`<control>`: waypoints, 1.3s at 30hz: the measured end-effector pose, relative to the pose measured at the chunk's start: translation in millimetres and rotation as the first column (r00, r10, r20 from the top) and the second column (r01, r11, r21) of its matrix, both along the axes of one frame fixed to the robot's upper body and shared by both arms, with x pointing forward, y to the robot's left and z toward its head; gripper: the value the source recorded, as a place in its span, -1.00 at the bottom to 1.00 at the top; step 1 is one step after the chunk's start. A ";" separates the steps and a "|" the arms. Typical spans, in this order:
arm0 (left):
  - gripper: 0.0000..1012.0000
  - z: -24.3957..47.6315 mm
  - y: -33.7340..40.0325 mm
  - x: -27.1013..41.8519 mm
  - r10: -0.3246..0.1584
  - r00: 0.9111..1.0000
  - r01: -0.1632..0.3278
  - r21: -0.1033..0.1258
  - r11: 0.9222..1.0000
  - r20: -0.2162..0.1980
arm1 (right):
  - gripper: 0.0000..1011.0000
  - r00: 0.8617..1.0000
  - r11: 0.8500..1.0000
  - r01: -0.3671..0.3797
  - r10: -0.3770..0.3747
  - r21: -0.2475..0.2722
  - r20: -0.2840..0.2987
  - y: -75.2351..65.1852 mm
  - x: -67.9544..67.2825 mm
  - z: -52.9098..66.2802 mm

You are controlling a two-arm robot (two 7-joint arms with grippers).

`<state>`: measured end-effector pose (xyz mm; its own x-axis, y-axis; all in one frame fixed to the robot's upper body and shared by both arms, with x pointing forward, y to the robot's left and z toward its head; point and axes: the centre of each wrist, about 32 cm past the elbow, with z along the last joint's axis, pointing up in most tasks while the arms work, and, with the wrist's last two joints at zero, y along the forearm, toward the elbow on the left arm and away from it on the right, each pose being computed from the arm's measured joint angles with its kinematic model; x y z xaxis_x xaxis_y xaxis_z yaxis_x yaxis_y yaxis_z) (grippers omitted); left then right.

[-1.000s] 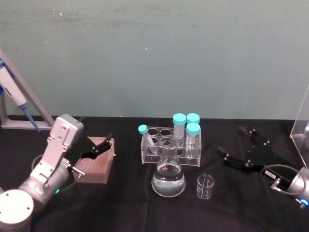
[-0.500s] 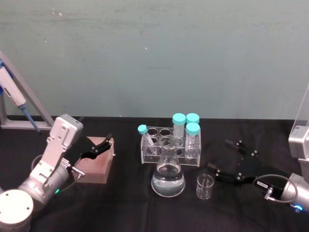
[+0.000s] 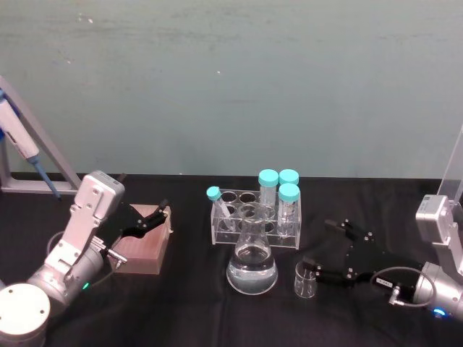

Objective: Place the experimental apparatus aside using one hand.

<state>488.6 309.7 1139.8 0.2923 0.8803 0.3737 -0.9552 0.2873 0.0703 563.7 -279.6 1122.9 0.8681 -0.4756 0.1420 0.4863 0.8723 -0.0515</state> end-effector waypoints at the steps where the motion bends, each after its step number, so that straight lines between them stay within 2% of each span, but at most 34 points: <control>1: 0.98 0.0 0.0 0.0 0.000 1.000 0.000 0.000 1.000 0.000 | 0.98 1.000 1.000 -0.003 0.003 -0.002 -0.001 0.4 0.6 -0.3; 16: 0.98 0.0 0.0 0.0 0.000 1.000 0.000 0.000 1.000 0.000 | 0.98 0.998 0.998 -0.045 0.043 -0.033 -0.042 9.3 9.2 -7.5; 39: 0.98 0.0 0.0 0.0 0.000 1.000 0.000 0.000 1.000 0.000 | 0.98 0.995 0.995 -0.053 0.045 -0.083 -0.090 13.1 17.0 -15.3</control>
<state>488.6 309.7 1139.8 0.2923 0.8803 0.3738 -0.9552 0.2874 0.0703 580.7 -266.6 1107.6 0.9011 -0.4216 0.1018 0.4333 0.8856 -0.1674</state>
